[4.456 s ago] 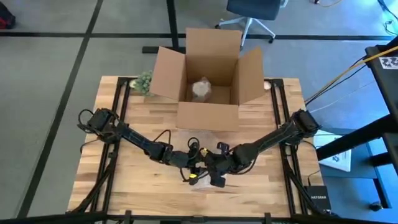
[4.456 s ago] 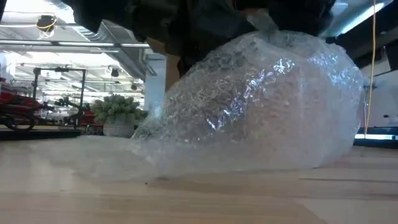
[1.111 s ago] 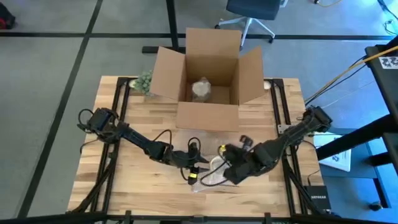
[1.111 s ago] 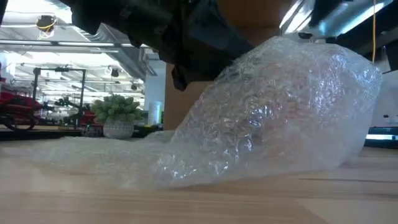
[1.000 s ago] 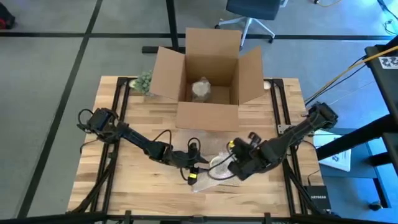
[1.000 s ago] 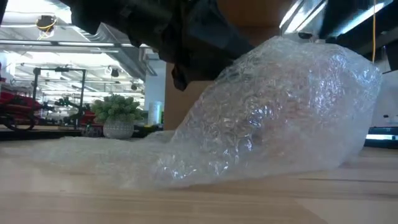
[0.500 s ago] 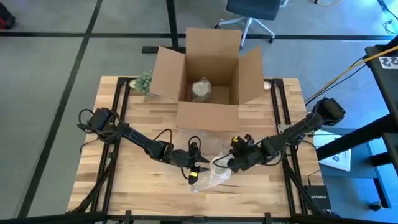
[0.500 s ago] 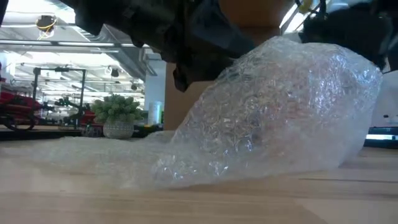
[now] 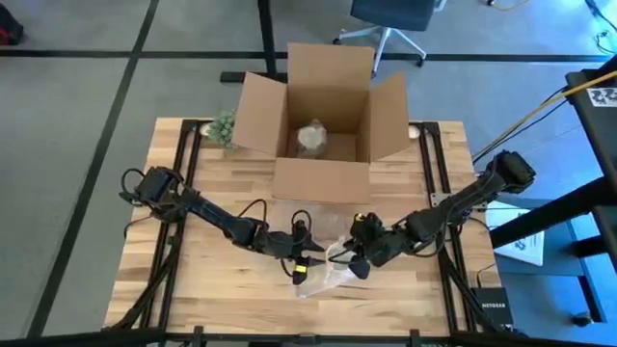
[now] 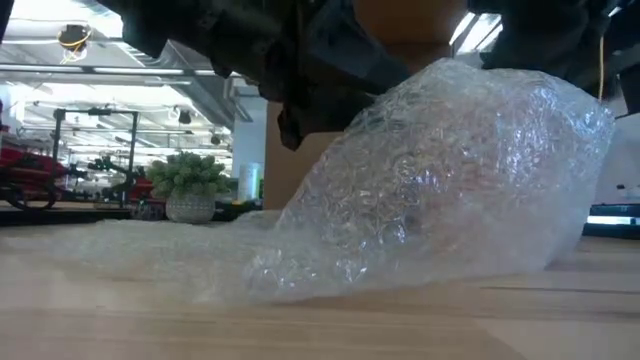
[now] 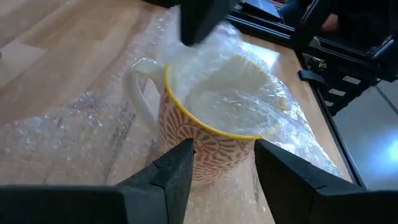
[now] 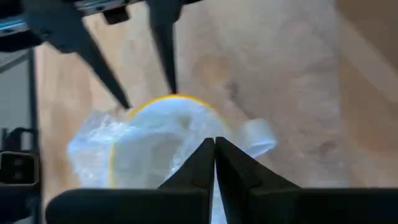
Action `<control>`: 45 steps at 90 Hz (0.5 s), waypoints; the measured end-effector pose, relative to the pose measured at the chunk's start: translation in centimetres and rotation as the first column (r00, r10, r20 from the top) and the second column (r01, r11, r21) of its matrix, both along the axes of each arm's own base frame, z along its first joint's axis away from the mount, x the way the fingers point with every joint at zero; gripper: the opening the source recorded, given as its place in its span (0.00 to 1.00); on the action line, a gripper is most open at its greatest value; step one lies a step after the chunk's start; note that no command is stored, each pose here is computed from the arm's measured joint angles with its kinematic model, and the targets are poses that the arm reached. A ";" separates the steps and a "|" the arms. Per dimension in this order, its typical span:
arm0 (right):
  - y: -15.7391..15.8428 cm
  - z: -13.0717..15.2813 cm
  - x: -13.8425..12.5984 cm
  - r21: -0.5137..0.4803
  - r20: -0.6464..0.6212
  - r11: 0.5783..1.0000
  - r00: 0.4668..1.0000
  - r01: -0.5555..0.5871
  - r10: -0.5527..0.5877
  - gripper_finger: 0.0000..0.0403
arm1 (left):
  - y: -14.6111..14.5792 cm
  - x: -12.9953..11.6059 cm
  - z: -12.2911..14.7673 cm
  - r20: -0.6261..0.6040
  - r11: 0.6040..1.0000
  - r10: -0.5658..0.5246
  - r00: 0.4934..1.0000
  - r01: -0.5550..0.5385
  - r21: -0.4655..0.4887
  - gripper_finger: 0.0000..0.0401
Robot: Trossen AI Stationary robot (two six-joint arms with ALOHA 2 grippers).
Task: Wrap mug
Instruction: Wrap the orange mug with bubble wrap
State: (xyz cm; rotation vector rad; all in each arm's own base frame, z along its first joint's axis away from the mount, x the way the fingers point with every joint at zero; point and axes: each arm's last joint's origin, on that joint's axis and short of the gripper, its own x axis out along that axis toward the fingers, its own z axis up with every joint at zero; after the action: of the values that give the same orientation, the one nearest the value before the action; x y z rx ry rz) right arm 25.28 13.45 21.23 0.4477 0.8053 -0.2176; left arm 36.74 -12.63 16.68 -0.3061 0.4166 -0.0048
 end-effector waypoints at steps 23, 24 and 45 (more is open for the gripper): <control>1.0 -1.7 1.7 -0.025 -0.048 0.998 0.997 -0.055 0.054 0.00 | 0.0 0.0 0.0 -0.001 1.000 0.001 1.000 -0.001 0.000 0.38; 1.1 -1.7 1.8 -0.030 -0.053 0.998 0.997 -0.059 0.057 0.00 | 0.0 0.0 0.0 -0.001 1.000 0.001 1.000 -0.001 0.000 0.38; 2.2 -0.7 4.1 -0.130 -0.265 0.984 0.960 -0.125 0.087 0.00 | 0.2 0.1 0.0 -0.002 1.000 0.005 1.000 -0.005 0.000 0.38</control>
State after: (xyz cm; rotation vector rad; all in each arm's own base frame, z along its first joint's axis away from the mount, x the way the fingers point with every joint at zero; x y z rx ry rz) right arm 29.39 15.70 20.49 0.2388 1.0593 -0.2360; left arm 36.80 -12.44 16.66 -0.3073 0.4182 0.0002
